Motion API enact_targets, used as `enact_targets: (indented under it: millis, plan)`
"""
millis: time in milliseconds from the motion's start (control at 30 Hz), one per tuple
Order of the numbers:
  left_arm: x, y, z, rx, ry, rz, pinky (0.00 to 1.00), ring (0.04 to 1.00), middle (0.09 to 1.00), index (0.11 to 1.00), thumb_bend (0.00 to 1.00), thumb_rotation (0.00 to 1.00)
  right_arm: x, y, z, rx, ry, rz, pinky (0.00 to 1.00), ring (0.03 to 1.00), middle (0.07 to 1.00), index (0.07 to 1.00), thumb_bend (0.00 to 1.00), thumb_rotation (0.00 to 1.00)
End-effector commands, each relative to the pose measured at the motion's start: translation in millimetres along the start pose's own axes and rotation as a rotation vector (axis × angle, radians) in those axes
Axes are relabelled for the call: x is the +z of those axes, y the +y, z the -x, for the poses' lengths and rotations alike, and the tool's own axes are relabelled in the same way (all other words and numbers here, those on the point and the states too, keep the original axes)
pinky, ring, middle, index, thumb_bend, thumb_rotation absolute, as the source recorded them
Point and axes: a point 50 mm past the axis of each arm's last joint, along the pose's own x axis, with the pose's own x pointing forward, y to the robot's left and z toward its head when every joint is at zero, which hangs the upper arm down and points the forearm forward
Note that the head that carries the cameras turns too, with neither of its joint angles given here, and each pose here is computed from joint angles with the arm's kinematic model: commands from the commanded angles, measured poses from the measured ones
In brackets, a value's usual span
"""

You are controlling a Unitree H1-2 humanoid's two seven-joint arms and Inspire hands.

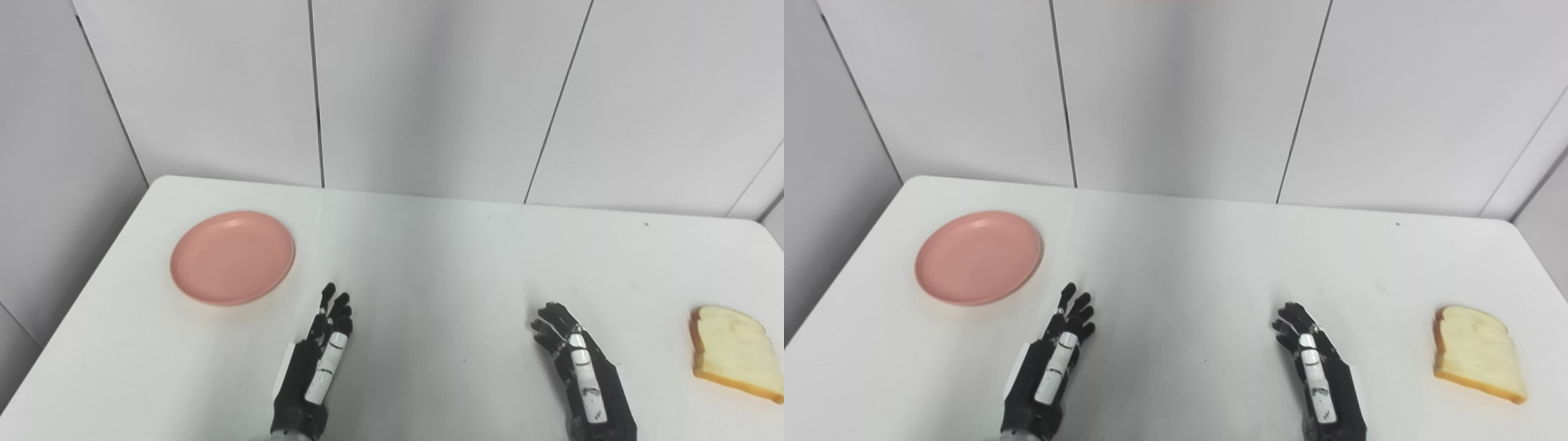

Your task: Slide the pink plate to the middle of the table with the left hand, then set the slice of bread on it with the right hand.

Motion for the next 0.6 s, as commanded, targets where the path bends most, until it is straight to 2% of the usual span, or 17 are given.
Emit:
enact_targets:
  millis: [0,400,567]
  plan:
    - [1.2,-8.9,-4.0,-0.006,-0.035,0.011,0.99,0.987,0.98,1.0,0.66,0.8,-14.3,-8.3,8.3,-0.017,0.038,-0.008,0.88,0.832,0.836,0.805,0.7,0.8]
    - [-7.3,-9.0,-4.7,-0.002,-0.046,0.01,1.0,0.987,0.986,1.0,0.69,0.79,-18.6,-9.9,5.4,-0.02,0.04,-0.007,0.89,0.835,0.833,0.809,0.68,0.84]
    - [6.9,-4.3,-6.4,0.018,-0.088,0.063,0.97,0.976,0.983,1.0,0.71,0.77,-19.8,-3.1,4.2,-0.009,0.038,-0.005,0.9,0.837,0.834,0.799,0.66,0.84]
